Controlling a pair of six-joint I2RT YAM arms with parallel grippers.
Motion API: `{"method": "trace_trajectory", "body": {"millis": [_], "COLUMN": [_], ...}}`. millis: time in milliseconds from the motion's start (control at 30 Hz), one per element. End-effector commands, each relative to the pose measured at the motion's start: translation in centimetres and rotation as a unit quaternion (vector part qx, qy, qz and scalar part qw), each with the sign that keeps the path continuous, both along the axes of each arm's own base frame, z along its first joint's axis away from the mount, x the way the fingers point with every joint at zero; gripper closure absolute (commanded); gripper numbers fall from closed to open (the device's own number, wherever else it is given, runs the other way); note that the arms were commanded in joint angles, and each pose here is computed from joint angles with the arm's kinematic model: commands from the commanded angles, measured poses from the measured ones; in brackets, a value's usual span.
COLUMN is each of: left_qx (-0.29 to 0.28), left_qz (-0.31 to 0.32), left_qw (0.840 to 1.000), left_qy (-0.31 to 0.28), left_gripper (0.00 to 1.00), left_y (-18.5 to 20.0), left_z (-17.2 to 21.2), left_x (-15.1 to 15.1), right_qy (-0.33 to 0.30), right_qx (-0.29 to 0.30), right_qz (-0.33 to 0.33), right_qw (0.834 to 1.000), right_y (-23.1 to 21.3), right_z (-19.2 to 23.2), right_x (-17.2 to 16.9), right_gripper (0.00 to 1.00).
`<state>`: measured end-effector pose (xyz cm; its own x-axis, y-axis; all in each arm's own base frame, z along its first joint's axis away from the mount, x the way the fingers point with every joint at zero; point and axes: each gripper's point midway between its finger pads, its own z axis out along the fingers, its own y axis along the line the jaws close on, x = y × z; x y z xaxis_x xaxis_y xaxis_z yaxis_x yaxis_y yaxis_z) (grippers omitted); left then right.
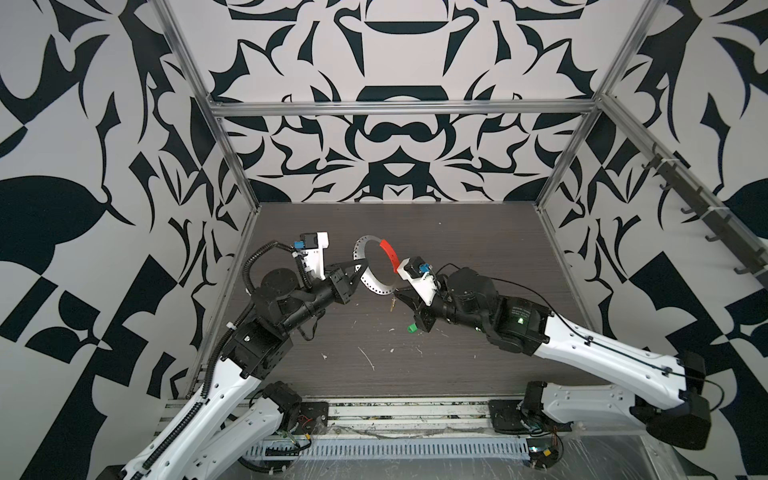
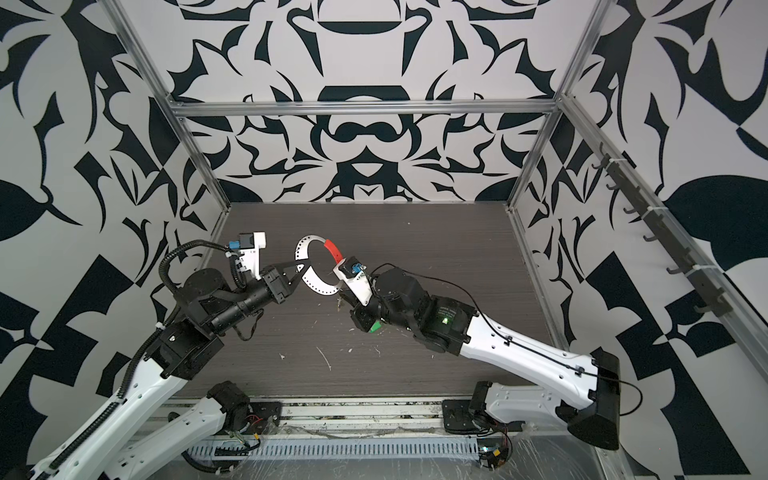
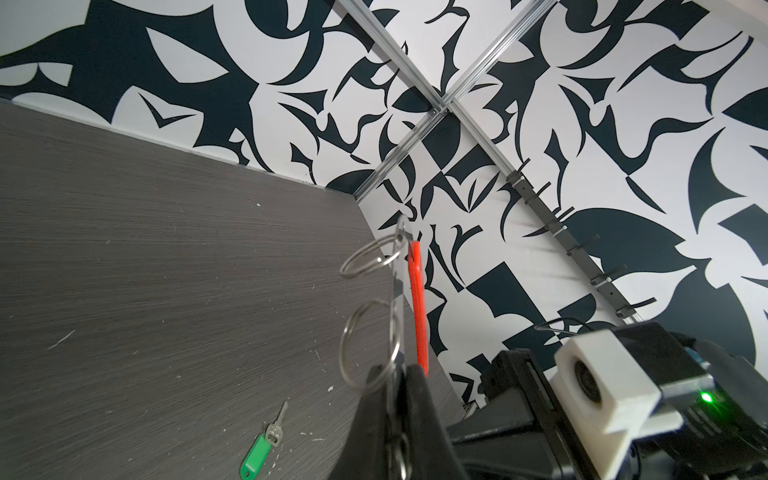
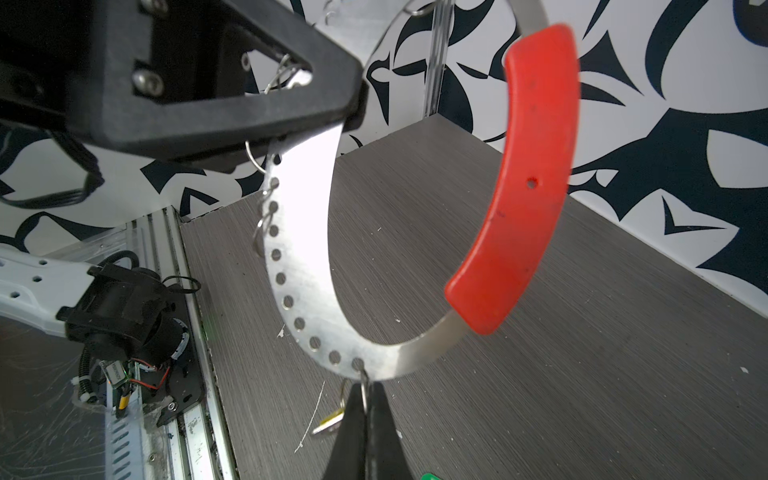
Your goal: Remove the keys from the keyring
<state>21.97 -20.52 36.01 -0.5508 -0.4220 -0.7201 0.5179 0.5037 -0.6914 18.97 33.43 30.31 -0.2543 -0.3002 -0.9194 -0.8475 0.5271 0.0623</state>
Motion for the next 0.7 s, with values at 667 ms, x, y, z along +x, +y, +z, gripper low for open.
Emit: {"method": "trace_trajectory", "body": {"millis": [667], "left_qx": [0.014], "left_qz": [-0.021], "left_qw": [0.999], "left_qy": [-0.02], "left_gripper": [1.0], "left_y": [-0.3], "left_z": [1.0], "left_x": [-0.5], "right_qy": [-0.056], "right_qx": [0.034], "right_qz": [0.066], "right_qw": [0.996], "right_y": [1.1], "right_z": [4.8], "right_x": [-1.5], "right_gripper": [1.0]}}
